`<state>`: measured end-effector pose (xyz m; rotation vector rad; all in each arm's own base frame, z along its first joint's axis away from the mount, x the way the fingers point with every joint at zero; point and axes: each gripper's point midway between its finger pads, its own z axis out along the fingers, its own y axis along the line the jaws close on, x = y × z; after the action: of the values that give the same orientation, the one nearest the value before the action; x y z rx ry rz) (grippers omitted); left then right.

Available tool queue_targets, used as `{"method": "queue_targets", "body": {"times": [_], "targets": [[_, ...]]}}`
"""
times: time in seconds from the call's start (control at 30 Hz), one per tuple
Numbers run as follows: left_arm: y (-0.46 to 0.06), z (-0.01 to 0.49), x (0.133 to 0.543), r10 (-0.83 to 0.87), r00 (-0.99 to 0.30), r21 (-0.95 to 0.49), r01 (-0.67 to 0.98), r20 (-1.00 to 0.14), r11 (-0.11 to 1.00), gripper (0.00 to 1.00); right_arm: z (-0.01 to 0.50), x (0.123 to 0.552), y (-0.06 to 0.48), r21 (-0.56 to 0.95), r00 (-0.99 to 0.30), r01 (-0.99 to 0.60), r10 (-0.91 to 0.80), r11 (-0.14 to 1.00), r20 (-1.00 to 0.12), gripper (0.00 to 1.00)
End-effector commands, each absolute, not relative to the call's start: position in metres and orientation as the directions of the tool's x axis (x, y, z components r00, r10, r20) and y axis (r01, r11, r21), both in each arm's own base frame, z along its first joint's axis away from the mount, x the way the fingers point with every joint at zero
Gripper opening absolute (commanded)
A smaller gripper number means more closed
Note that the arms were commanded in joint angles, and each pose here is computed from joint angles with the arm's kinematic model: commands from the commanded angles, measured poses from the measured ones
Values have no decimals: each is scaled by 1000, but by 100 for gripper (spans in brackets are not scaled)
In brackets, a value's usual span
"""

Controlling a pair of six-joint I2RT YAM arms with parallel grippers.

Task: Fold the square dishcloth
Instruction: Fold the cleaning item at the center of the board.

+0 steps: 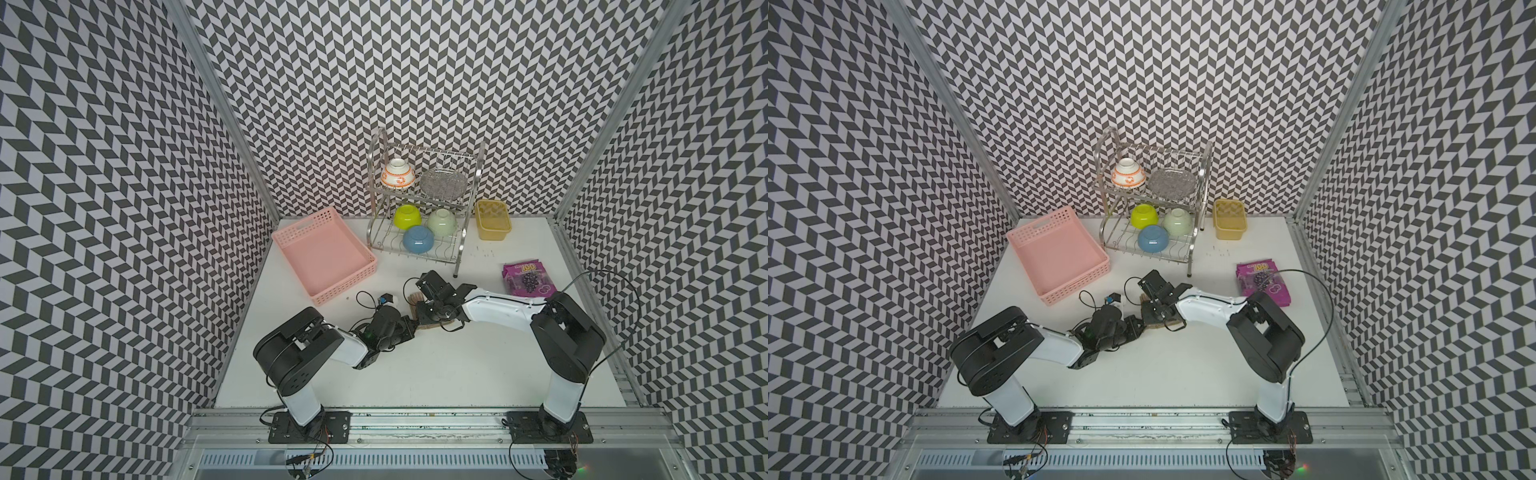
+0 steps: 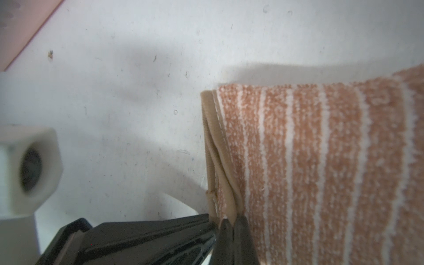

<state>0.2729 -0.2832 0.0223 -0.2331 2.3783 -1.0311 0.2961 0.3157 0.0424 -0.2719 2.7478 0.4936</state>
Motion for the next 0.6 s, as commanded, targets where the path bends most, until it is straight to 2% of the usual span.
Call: {"method": "queue_targets", "body": {"times": [0.0,0.43,0.57], "targets": [[-279,4,263,-327,-864,-684,27,-382,729,9,51,308,331,344,-916,-247,-102,906,-388,0],[-278,1,262,-329,-866,-681,18,-377,732,9,45,306,332,344,-922,-248,-112,906,-371,0],[-278,4,263,-336,-862,-685,18,-380,728,11,60,305,333,363,-912,-266,-112,893,-394,14]]}}
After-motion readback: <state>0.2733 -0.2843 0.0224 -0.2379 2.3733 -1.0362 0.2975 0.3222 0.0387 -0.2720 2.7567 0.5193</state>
